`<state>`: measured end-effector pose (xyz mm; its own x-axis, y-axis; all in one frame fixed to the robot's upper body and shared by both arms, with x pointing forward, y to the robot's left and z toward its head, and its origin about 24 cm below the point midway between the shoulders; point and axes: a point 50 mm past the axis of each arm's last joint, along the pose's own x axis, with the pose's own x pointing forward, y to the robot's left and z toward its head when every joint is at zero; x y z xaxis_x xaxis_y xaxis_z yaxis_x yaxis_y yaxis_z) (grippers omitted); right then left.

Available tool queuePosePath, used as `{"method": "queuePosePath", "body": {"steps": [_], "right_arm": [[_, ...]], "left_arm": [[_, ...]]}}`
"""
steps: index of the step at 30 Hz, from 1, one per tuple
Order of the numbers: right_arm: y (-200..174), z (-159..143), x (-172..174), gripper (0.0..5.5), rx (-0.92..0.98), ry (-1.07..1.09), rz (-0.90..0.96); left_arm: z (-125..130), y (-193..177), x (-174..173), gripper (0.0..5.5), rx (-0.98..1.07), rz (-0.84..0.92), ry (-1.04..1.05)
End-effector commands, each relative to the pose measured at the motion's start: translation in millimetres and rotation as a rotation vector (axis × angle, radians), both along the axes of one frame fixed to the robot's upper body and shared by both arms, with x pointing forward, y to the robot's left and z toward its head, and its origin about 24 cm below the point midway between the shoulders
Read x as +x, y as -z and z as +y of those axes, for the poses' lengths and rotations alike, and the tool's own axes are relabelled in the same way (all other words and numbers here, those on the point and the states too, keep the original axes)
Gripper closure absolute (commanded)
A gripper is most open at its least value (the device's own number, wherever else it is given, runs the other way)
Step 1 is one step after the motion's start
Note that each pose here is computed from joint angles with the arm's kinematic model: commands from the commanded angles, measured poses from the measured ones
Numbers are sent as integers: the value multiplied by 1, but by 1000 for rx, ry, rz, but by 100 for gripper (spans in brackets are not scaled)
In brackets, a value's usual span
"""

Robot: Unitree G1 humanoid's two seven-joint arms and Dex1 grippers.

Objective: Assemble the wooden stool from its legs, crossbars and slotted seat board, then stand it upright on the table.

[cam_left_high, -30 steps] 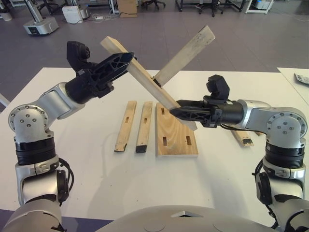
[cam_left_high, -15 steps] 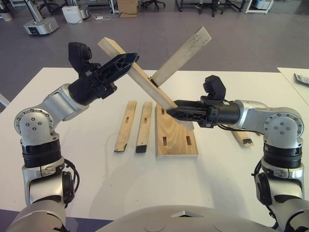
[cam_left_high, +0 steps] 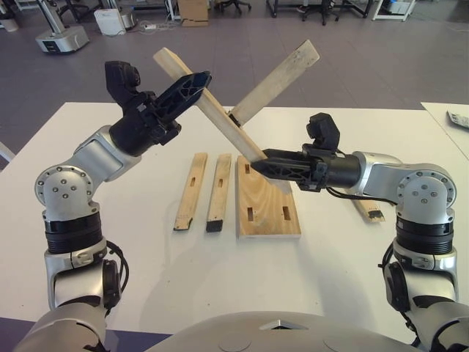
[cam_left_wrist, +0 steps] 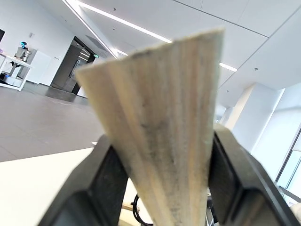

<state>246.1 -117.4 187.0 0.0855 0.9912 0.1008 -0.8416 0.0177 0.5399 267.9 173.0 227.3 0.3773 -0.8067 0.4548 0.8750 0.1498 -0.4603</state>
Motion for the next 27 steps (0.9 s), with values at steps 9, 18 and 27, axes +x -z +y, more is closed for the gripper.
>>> {"method": "queuePosePath", "body": {"steps": [9,18,27], "right_arm": [[-6,-4,9,223,18,132,-21],[35,-63,13,201,-75,413,66],[43,-94,21,201,-101,581,49]], "left_arm": [[12,4,13,343,115,-29,-216],[32,9,13,345,183,-66,-286],[19,13,6,345,387,-284,-332]]}}
